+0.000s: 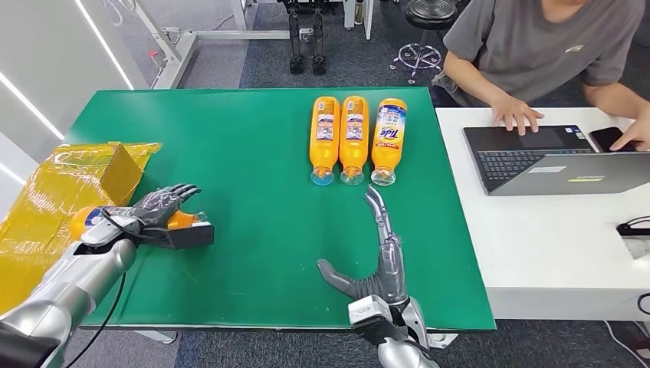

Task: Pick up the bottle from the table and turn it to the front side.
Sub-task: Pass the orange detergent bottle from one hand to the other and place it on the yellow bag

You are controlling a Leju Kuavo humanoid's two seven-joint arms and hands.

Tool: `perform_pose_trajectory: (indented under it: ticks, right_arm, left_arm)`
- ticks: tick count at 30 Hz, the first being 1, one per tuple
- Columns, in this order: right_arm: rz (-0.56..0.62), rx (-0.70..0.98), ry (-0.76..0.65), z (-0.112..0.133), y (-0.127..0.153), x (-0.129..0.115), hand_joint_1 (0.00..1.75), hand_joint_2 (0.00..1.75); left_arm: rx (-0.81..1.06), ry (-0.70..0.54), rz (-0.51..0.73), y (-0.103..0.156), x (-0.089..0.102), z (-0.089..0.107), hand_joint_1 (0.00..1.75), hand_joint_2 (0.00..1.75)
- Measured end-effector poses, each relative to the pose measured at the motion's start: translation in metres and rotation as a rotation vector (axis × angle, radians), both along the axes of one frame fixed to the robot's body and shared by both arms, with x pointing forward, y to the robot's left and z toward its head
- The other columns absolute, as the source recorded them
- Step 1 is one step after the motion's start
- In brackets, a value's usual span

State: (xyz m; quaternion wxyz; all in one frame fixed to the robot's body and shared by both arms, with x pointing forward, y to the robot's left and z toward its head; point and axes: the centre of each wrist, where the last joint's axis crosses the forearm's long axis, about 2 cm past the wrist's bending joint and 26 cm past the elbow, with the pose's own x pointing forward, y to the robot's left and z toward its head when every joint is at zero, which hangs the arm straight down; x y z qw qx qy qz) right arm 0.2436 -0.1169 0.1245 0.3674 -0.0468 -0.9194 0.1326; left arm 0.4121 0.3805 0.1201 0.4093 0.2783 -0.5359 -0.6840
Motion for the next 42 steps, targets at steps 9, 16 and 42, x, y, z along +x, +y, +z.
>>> perform_pose_trajectory:
  ticks: [9, 16, 42]
  right_arm:
    - [0.001, -0.007, -0.003, 0.0, 0.0, 0.0, 0.0, 1.75]
    - [0.005, -0.017, 0.003, 0.0, 0.0, -0.003, 0.0, 1.75]
    - [0.03, -0.016, 0.036, -0.007, 0.001, -0.011, 0.0, 1.75]
  left_arm:
    - [-0.011, -0.028, 0.059, 0.025, -0.02, -0.017, 0.0, 1.75]
    - [-0.025, -0.065, 0.092, 0.038, -0.034, -0.023, 0.0, 1.75]
    - [-0.598, -0.345, -0.002, 0.035, -0.04, 0.046, 0.0, 1.75]
